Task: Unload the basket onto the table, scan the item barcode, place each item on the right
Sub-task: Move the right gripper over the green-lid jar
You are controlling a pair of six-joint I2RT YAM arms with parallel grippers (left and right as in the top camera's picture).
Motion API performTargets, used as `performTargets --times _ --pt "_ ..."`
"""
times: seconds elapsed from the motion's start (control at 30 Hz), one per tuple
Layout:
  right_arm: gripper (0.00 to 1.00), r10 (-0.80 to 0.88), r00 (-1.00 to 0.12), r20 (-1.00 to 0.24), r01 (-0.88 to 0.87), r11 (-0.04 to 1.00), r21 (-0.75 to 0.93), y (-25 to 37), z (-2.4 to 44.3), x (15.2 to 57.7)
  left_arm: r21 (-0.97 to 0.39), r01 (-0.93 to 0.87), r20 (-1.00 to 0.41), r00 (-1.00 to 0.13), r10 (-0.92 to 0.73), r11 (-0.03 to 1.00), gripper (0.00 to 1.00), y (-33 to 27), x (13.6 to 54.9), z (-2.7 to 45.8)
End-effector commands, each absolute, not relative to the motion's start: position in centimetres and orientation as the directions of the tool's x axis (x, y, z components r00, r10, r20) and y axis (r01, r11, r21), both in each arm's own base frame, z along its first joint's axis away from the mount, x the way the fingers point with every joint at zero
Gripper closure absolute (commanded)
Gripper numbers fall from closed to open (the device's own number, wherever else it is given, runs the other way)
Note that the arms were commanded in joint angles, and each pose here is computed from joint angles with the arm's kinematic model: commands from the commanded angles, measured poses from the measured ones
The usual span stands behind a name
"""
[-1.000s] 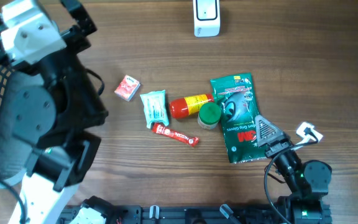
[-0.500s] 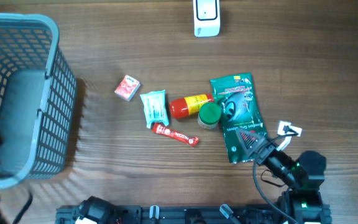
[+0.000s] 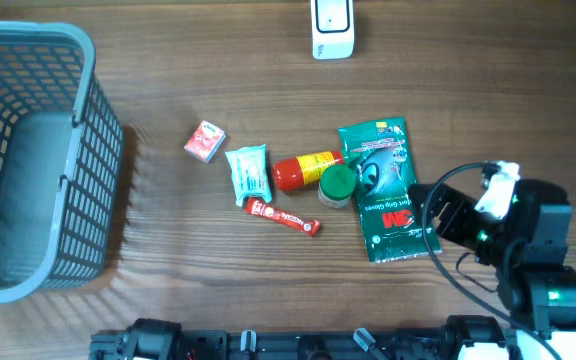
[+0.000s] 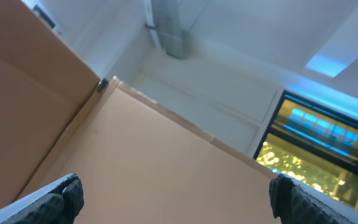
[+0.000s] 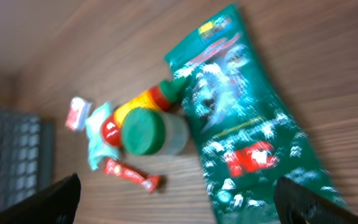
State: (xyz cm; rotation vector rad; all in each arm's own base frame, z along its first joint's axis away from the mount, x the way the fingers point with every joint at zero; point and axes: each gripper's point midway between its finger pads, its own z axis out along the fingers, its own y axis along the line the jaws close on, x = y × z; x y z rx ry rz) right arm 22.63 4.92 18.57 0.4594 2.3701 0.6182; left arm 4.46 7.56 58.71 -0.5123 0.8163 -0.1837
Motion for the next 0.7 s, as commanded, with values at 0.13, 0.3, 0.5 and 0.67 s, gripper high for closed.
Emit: performTargets --times 0.13,0.3,0.5,0.67 --pt "0.0 0.525 -0.684 -0.507 0.314 0.838 0.446 2.1 19.3 22.8 -0.517 0.001 -0.593 0.721 -0.359 0.856 0.0 7.0 4.3 59.9" --pt "0.01 0.52 -0.732 -0.44 0.313 0.83 0.461 3.0 18.1 22.9 -0.487 0.064 -0.611 0.687 -0.392 0.871 0.0 5.6 5.3 59.3" --pt "0.01 0.533 -0.78 -0.328 0.372 0.816 0.443 3.4 17.9 23.8 -0.362 0.208 -0.659 0.632 -0.408 0.909 0.0 2.0 6.5 57.0" --pt "0.01 0.581 -0.789 -0.199 0.459 0.773 0.437 6.0 18.8 24.9 -0.37 0.24 -0.621 0.655 -0.431 0.898 0.0 2.0 6.4 54.1"
